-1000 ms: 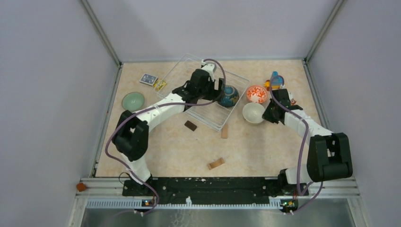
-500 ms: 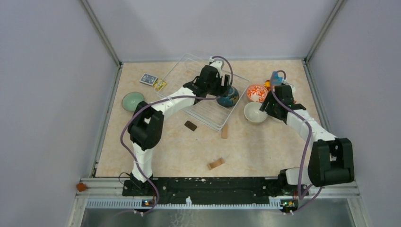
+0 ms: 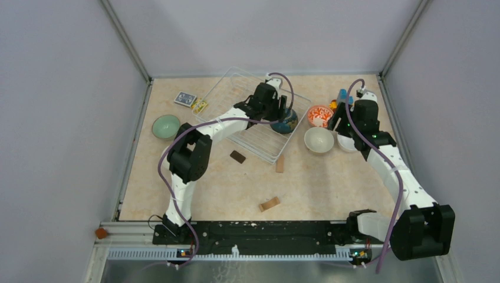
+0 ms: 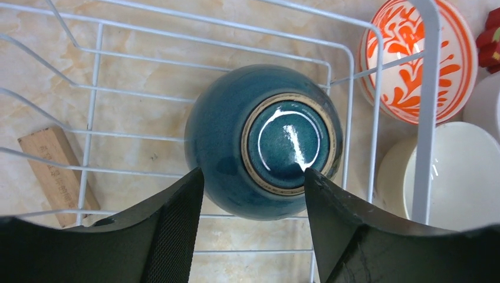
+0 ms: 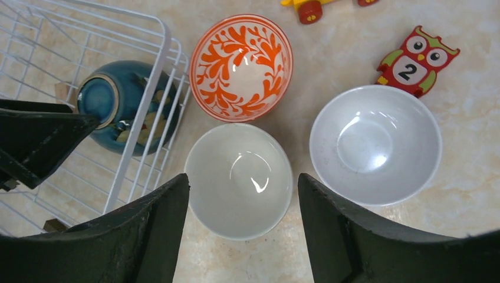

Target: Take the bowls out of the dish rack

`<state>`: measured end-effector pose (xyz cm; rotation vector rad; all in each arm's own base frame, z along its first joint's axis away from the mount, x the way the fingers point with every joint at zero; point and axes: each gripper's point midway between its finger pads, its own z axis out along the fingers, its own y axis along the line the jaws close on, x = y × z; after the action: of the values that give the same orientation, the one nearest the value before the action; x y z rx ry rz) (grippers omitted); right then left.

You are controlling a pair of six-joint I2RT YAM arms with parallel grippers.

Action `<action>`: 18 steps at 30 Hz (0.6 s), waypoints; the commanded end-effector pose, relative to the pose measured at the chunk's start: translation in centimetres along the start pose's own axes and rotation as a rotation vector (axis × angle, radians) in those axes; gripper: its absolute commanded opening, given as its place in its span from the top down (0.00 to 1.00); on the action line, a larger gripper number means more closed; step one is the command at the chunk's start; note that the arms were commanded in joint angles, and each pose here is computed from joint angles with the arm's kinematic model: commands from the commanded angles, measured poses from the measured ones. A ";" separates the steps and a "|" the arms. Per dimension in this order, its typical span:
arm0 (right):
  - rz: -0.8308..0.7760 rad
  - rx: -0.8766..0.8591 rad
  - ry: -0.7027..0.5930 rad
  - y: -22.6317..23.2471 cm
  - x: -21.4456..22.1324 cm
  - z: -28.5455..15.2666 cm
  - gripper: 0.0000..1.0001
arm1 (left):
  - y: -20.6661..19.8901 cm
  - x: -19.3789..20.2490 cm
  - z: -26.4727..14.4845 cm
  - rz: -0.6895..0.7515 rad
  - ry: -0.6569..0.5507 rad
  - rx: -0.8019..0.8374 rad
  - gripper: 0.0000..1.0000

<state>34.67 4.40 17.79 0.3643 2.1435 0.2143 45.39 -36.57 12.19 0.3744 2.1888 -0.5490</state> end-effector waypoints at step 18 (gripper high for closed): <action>-0.263 -0.395 0.000 14.5 -4.6 0.4 0.33 | 4.5 2.6 -5.3 0.051 0.065 -0.215 0.42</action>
<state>38.63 13.32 23.80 -0.0107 2.0928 0.3986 43.03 -31.35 11.45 0.3369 2.2661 -0.3301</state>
